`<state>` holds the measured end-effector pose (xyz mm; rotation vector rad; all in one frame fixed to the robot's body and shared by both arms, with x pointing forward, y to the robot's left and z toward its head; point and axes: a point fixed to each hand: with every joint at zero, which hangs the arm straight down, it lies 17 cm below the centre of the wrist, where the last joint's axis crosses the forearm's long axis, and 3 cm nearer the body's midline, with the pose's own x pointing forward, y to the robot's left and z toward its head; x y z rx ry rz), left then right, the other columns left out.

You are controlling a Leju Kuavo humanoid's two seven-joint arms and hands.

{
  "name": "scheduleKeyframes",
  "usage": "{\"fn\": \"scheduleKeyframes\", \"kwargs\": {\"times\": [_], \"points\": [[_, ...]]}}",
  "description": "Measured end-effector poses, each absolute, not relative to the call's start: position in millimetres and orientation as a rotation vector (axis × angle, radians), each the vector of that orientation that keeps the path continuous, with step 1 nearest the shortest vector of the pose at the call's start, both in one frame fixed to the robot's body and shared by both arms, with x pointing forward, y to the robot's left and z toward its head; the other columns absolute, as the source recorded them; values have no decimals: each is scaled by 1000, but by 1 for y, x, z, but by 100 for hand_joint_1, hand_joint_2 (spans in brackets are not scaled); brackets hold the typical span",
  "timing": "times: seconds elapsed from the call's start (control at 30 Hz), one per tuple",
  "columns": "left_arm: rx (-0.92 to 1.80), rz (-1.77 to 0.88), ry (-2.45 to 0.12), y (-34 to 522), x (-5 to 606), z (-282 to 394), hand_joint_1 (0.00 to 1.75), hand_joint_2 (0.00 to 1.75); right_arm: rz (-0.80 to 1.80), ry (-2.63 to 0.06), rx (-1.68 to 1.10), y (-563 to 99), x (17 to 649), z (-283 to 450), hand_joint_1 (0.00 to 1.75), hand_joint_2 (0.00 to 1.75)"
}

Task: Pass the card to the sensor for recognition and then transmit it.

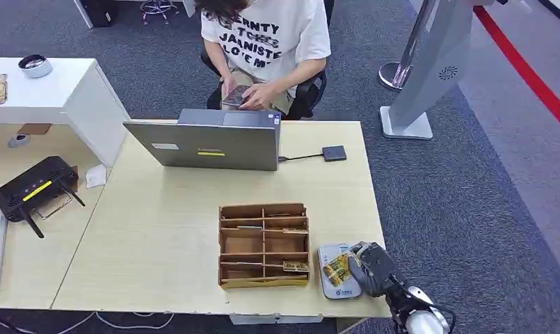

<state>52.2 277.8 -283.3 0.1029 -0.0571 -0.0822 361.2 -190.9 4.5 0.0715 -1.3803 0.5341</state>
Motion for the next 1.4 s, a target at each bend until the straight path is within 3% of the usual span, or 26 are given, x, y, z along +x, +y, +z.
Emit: {"fn": "scheduleKeyframes", "kwargs": {"times": [1.4], "points": [[100,-67,-47,278,50,-283,0,0,622,-1385,-31,-193,366,4,175,175]]}}
